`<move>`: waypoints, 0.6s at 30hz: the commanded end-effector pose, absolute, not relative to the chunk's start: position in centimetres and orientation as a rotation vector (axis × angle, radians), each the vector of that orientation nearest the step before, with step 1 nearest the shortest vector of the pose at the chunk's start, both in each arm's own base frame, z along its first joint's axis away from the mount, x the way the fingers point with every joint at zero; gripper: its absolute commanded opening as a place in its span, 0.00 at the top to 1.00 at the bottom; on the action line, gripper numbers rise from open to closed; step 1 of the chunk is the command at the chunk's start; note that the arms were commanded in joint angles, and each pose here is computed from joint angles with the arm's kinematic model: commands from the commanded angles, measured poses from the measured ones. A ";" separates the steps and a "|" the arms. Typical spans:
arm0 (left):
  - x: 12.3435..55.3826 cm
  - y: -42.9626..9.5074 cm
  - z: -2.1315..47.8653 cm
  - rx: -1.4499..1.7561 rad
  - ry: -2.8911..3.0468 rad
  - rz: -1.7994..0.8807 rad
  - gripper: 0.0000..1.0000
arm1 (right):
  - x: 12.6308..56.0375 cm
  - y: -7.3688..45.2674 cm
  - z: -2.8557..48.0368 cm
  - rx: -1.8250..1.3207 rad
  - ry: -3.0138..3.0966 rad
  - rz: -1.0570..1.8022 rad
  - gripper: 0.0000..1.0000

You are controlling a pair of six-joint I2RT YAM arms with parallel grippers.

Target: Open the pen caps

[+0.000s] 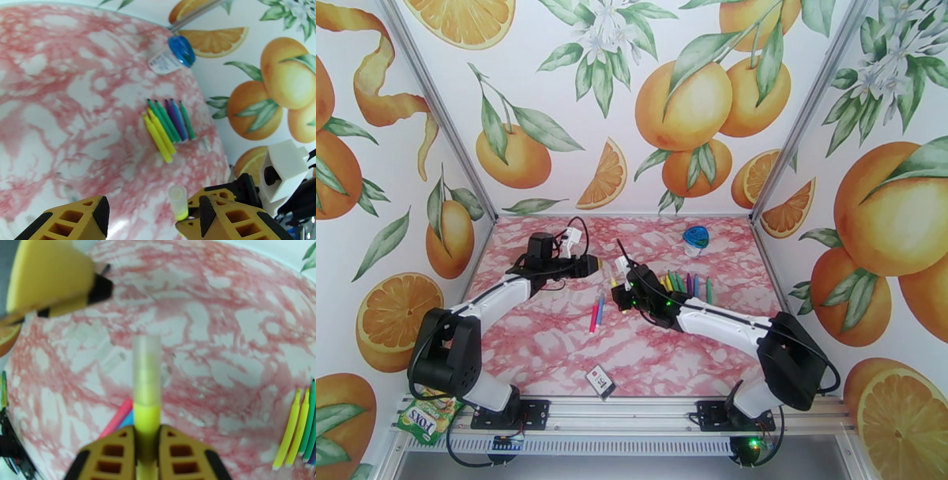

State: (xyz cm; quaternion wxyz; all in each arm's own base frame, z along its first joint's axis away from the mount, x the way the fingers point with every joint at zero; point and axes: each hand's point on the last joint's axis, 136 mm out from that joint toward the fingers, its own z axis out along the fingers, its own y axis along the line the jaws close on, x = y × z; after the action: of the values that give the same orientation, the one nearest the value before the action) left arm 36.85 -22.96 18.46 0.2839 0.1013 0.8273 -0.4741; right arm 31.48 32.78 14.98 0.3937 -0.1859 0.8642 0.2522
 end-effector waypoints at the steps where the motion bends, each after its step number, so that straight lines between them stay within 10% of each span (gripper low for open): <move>1: 36.9 -24.7 21.0 0.372 2.118 -1.337 0.36 | 31.7 33.3 17.5 -0.470 2.097 0.703 0.84; 18: 36.1 -26.9 21.5 0.459 2.102 -1.409 0.47 | 32.1 34.3 20.2 -0.501 2.017 0.743 0.84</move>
State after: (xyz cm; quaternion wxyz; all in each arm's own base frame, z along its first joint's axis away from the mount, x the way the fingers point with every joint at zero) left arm 35.79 -26.06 19.51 0.2636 0.1427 0.8043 -0.5131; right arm 31.57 33.62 16.86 0.4175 -0.1998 0.8424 0.2761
